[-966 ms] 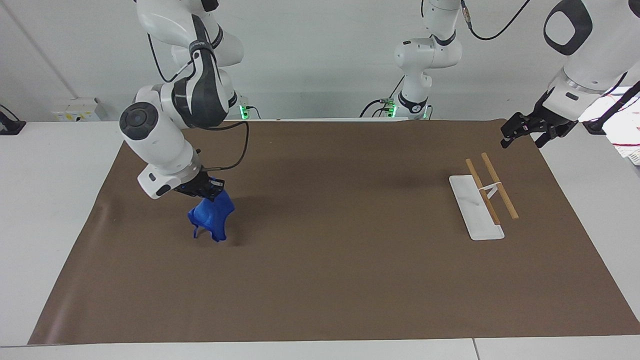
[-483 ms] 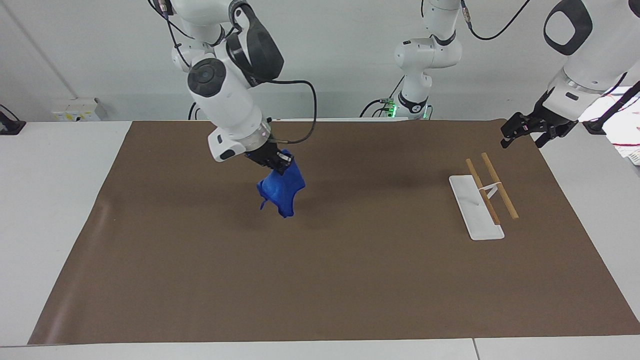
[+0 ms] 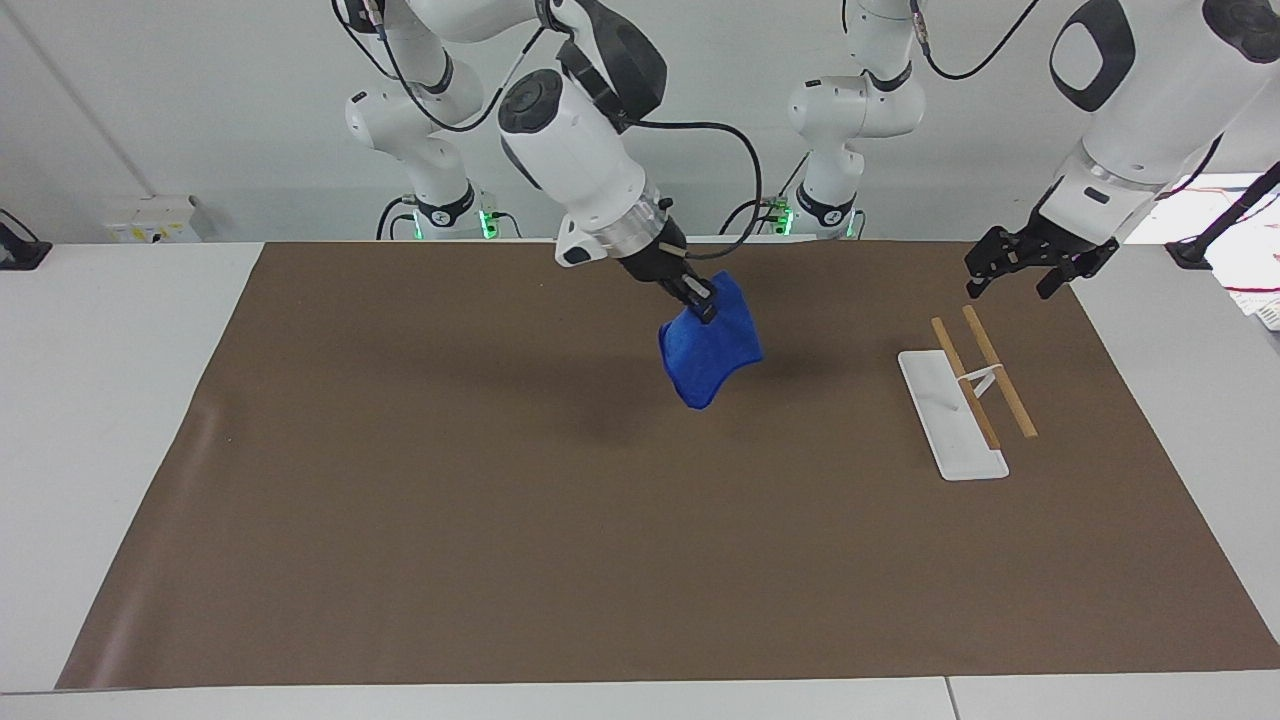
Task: Right arm passes towel to left arm to hang
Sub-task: 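Carry the towel with the right gripper while the left gripper reaches toward it, then grasp the towel with the left gripper beside the right gripper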
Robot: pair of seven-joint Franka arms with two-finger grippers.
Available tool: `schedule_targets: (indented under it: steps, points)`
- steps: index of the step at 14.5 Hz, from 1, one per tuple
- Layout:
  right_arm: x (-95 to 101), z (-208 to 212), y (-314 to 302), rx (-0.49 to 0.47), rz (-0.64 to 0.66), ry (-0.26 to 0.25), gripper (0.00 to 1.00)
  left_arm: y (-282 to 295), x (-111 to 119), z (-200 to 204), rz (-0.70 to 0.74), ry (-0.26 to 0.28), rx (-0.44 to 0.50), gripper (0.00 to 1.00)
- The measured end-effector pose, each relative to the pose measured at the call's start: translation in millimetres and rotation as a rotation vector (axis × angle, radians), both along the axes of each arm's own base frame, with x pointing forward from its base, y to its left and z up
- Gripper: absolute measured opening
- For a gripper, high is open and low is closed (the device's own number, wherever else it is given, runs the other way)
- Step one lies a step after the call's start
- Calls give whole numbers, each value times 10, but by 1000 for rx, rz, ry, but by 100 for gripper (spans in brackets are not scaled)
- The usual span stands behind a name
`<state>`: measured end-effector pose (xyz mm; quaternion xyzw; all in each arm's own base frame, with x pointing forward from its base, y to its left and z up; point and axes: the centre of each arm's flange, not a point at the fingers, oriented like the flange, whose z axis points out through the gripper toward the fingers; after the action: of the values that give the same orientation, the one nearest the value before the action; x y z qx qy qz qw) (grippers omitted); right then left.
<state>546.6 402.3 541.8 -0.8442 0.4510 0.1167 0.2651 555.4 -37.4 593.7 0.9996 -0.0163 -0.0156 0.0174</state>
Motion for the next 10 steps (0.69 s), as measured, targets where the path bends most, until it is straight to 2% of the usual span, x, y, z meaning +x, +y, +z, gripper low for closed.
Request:
schedule_targets:
  steps: [3, 5, 7, 10]
  points:
    - [-269, -40, 515, 59, -97, 5, 4, -561, -37, -217, 86, -8, -15, 100]
    - [-364, -93, 666, 77, -125, 10, 4, -895, -66, -390, 135, -22, -31, 100]
    - [-348, -110, 649, 79, -137, 13, 4, -1121, -99, -549, 202, -16, -81, 100]
    - [-317, -110, 615, 80, -144, 12, 4, -1171, -132, -758, 327, 29, -128, 100]
